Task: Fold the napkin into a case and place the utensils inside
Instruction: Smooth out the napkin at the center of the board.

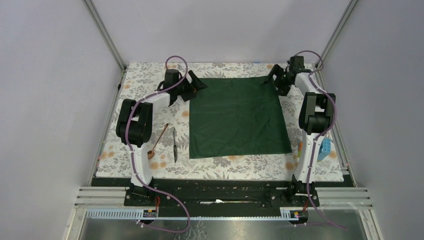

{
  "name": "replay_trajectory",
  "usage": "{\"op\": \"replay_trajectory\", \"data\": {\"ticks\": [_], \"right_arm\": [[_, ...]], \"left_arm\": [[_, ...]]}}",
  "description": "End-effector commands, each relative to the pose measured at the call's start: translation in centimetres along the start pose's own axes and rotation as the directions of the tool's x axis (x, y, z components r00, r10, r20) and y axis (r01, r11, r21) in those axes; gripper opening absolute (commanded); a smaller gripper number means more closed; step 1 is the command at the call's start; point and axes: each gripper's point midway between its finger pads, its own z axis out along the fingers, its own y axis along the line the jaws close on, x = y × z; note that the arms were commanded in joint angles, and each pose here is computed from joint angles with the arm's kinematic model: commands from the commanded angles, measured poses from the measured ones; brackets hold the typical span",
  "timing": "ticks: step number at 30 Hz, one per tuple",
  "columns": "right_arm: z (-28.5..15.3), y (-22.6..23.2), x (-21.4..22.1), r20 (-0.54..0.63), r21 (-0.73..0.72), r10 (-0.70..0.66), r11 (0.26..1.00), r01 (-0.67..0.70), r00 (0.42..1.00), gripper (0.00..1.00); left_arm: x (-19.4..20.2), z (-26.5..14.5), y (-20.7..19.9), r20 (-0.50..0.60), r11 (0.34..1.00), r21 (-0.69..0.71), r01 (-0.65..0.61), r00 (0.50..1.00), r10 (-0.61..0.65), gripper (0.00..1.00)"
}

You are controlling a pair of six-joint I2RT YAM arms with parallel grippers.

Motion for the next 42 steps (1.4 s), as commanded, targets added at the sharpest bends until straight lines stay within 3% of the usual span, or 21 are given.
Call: {"op": "replay_trajectory", "data": {"ticks": [1, 12, 16, 23, 29, 32, 35, 38, 42], "right_arm": [[0.1, 5.4, -3.6, 0.042, -0.158, -0.031, 0.987, 0.038, 0.999, 1.00], [5.3, 7.9, -7.7, 0.097, -0.341, 0.031, 0.940, 0.004, 0.995, 1.00], [6.8, 6.0, -8.2, 0.106, -0.304, 0.045, 0.953, -0.011, 0.993, 1.00], [8.3, -1.1, -8.9, 0.125, -0.134, 0.126, 0.985, -0.110, 0.984, 1.00], [8.3, -0.5, -10.6, 0.169, -0.152, 0.073, 0.987, -0.047, 0.983, 1.00], [6.5, 1.3, -11.7, 0.192, -0.176, 0.035, 0.984, 0.000, 0.981, 1.00], [2.2, 4.1, -12.6, 0.229, -0.149, -0.027, 0.987, 0.062, 0.973, 1.00], [-4.0, 7.3, -12.8, 0.295, -0.049, -0.124, 0.988, 0.144, 0.948, 1.00], [-11.1, 9.1, -9.6, 0.313, 0.115, -0.192, 0.980, 0.164, 0.930, 1.00]], "left_arm": [[-4.3, 0.8, -4.8, 0.084, 0.985, 0.163, -0.063, 0.995, 0.050, 0.99], [-7.9, 7.6, -1.9, 0.142, 0.977, 0.214, 0.004, 0.989, -0.035, 0.99], [-8.6, 8.7, 1.1, 0.163, 0.985, 0.161, 0.063, 0.983, -0.089, 0.99], [-9.2, 9.2, 5.2, 0.164, 0.987, 0.104, 0.122, 0.977, -0.138, 0.99], [-9.9, 8.8, 5.2, 0.150, 0.999, 0.037, 0.029, 0.988, -0.034, 0.99], [-10.9, 7.5, 3.2, 0.123, 0.999, 0.020, -0.031, 0.992, 0.028, 0.99], [-12.9, 4.2, -1.3, 0.160, 0.992, 0.043, -0.114, 0.981, 0.106, 0.99], [-14.0, -0.4, -5.5, 0.183, 0.986, 0.019, -0.165, 0.970, 0.159, 0.99], [-12.8, -6.9, -8.6, 0.186, 0.986, -0.002, -0.170, 0.968, 0.167, 0.99]]}}
